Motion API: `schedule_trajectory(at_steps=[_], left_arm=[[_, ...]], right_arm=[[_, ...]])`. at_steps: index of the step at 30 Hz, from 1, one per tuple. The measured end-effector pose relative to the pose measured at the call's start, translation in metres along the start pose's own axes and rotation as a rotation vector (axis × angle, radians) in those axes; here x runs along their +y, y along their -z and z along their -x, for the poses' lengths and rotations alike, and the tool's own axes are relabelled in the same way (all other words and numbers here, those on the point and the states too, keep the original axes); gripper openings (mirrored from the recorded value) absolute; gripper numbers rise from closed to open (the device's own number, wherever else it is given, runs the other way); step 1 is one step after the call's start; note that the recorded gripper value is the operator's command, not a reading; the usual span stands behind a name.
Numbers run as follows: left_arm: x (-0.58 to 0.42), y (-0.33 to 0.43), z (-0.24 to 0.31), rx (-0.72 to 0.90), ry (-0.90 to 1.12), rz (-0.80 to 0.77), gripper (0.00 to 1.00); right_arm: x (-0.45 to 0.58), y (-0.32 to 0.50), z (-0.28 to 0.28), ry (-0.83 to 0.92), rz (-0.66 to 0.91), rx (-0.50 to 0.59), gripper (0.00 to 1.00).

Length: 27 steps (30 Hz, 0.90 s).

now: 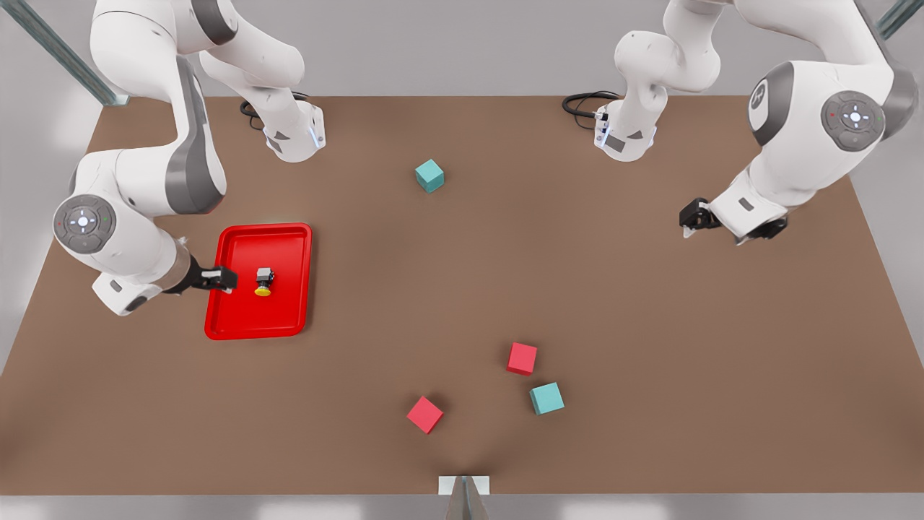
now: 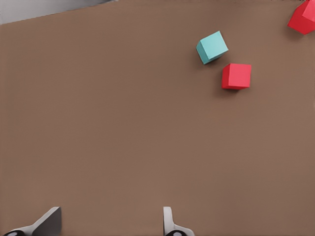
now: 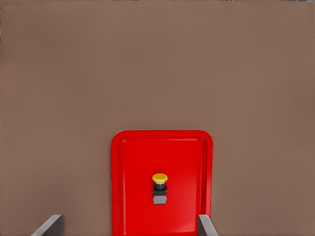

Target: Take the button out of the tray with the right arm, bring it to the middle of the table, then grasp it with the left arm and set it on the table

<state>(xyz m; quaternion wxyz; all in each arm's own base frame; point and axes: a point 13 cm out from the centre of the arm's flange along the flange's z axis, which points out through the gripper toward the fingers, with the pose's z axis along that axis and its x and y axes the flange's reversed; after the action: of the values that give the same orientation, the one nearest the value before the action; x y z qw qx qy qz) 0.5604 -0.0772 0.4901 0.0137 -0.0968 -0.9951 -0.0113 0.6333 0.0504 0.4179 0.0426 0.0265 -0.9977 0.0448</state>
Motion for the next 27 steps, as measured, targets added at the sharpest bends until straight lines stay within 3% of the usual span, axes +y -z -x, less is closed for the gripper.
schedule_trajectory(at_steps=[5, 11, 16, 19, 24, 27], left_arm=[[-0.003, 0.003, 0.008, -0.033, -0.017, 0.01, 1.0], [0.006, -0.048, 0.028, 0.036, -0.005, 0.031, 1.0], [0.002, -0.071, 0.038, 0.055, -0.014, 0.039, 1.0], [0.002, -0.074, 0.041, 0.052, -0.017, 0.041, 1.0], [0.001, -0.075, 0.043, 0.047, -0.021, 0.042, 1.0], [0.001, -0.076, 0.044, 0.048, -0.022, 0.043, 1.0]], right_arm=[[0.027, -0.003, 0.002, 0.031, -0.001, -0.005, 1.0], [0.037, -0.054, 0.007, 0.05, 0.004, 0.075, 1.0], [0.004, -0.171, -0.008, 0.006, -0.002, 0.257, 1.0], [-0.032, -0.245, -0.017, -0.027, -0.014, 0.302, 1.0], [-0.05, -0.339, -0.034, -0.036, 0.013, 0.274, 1.0], [-0.038, -0.354, -0.036, -0.019, 0.061, 0.212, 1.0]])
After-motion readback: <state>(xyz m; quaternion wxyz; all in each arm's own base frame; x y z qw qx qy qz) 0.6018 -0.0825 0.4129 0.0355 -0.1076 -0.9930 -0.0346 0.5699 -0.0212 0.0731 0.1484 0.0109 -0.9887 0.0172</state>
